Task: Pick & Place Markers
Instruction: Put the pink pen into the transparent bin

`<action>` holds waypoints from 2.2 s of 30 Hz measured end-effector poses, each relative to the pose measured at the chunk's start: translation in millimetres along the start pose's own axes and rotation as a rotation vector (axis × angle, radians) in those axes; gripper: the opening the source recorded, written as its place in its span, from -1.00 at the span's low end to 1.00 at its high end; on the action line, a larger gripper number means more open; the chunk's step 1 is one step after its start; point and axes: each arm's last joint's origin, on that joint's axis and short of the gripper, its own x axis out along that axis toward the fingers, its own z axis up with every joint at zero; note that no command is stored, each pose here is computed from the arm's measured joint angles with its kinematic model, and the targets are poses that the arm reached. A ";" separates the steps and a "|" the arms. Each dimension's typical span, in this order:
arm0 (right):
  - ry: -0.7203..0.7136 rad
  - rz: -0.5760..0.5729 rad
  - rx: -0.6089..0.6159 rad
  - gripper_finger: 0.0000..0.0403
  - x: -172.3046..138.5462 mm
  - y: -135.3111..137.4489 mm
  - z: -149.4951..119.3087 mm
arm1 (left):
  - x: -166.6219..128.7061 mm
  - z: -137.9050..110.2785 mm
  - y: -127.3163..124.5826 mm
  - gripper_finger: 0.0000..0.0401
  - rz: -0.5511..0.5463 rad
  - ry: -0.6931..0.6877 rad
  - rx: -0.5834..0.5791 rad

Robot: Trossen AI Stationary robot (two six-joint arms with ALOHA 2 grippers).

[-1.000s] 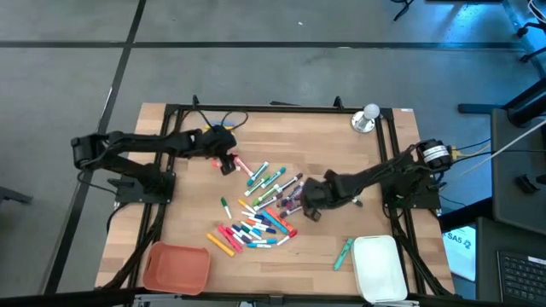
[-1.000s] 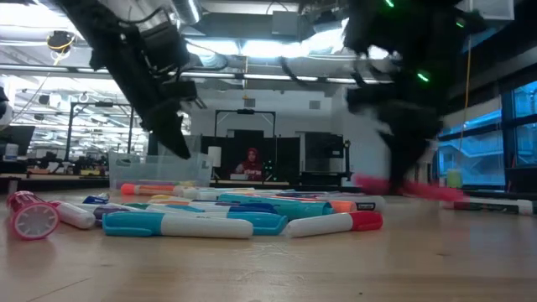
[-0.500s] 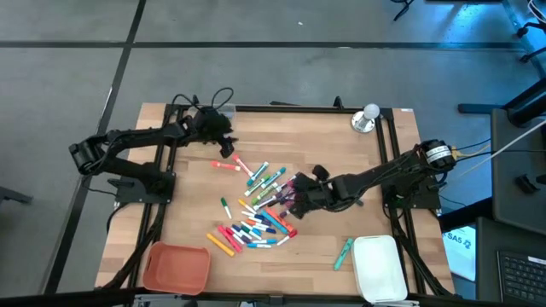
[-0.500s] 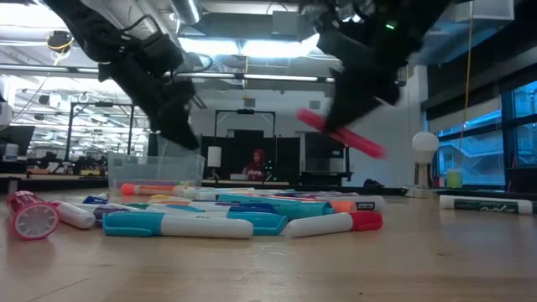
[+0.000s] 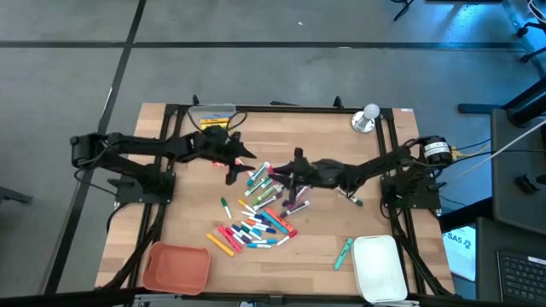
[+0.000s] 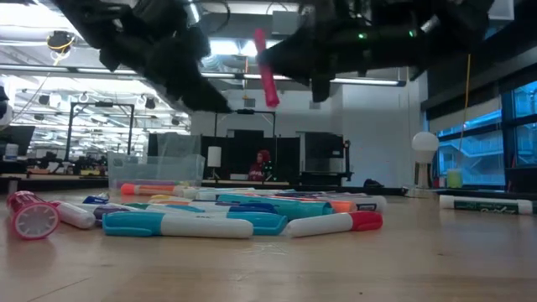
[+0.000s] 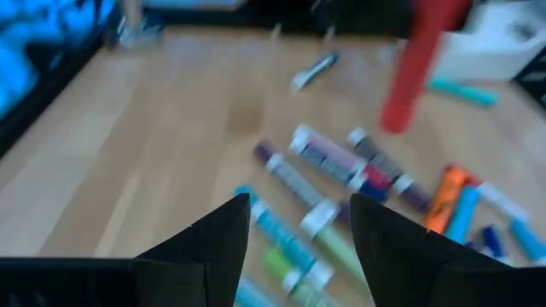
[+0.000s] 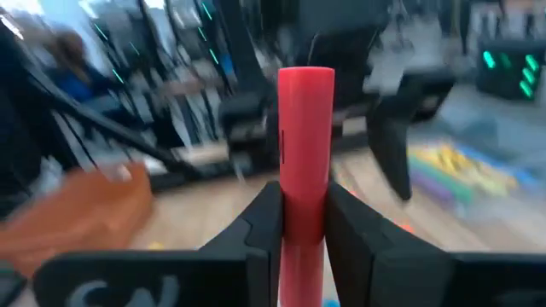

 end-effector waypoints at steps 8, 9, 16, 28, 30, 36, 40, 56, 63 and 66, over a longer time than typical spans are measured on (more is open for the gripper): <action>-0.130 0.036 0.004 -0.67 -10.8 -6.0 4.0 | 21.3 18.6 -28.5 -0.01 -0.104 -0.255 0.075; -0.130 0.035 -0.001 -0.67 -10.8 -6.1 4.0 | 24.3 19.7 -30.1 -0.01 -0.111 -0.285 0.080; -0.136 0.035 -0.029 -0.67 -10.8 -6.0 4.5 | 47.8 11.0 -29.5 -0.01 -0.128 -0.354 0.033; -0.122 0.043 -0.051 -0.67 -10.7 -5.9 3.3 | 55.9 8.1 -27.5 -0.40 -0.139 -0.407 0.006; -0.123 0.043 -0.051 -0.67 -10.5 -6.2 3.4 | 55.9 8.4 -27.4 -0.55 -0.154 -0.406 0.009; -0.127 0.049 -0.051 -0.67 -10.4 -7.5 4.1 | 56.4 11.2 -27.7 -0.71 -0.179 -0.409 0.010; -0.125 0.048 -0.050 -0.67 -10.3 -7.5 3.9 | 56.7 10.9 -27.6 -0.71 -0.179 -0.404 0.011; -0.132 0.039 -0.070 -0.67 -10.0 -7.9 4.9 | 55.3 15.6 -27.9 -0.12 -0.169 -0.445 0.040; -0.134 0.043 -0.087 -0.67 -10.0 -7.6 5.0 | 55.5 16.2 -27.7 -0.47 -0.165 -0.445 0.040; -0.139 0.059 -0.098 -0.67 -10.1 -7.2 5.6 | 57.6 19.6 -27.6 -0.61 -0.169 -0.451 0.042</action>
